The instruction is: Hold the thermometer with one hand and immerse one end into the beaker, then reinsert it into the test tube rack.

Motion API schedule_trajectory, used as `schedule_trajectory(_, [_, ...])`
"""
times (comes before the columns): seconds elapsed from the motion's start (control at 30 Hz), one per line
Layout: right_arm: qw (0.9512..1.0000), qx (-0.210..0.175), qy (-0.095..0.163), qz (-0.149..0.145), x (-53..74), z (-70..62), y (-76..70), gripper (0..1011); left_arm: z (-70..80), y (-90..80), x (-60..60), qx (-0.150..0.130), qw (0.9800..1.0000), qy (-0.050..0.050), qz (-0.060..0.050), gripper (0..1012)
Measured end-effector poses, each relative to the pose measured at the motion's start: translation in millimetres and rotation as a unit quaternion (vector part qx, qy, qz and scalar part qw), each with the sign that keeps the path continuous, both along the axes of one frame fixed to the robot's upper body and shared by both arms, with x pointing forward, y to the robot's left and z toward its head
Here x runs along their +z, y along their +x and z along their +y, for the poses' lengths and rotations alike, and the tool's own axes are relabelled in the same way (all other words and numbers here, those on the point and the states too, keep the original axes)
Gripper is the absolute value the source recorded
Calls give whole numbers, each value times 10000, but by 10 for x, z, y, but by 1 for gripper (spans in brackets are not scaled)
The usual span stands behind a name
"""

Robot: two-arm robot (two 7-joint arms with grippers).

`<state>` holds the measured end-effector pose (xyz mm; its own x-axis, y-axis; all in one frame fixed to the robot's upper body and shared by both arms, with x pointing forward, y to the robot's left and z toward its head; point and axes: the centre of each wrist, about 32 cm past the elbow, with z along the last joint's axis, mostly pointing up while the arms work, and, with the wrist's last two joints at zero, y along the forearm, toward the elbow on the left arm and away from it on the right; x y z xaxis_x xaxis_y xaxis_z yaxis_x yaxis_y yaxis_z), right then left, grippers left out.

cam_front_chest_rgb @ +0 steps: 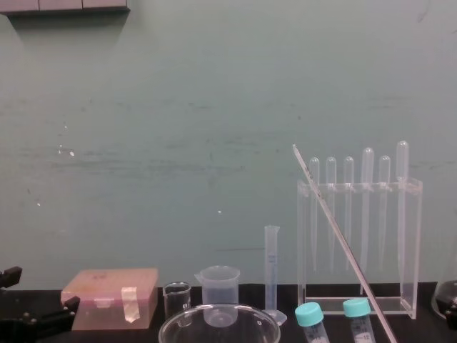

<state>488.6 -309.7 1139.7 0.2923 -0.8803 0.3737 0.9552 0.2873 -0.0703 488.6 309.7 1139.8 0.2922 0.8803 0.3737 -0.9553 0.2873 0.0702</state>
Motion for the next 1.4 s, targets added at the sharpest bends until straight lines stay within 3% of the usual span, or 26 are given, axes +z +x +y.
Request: schedule_trajectory(1.4, [10000, 0, 0, 0, 0, 0, 0, 1003, 0, 0, 0, 0, 10000, 0, 0, 1008])
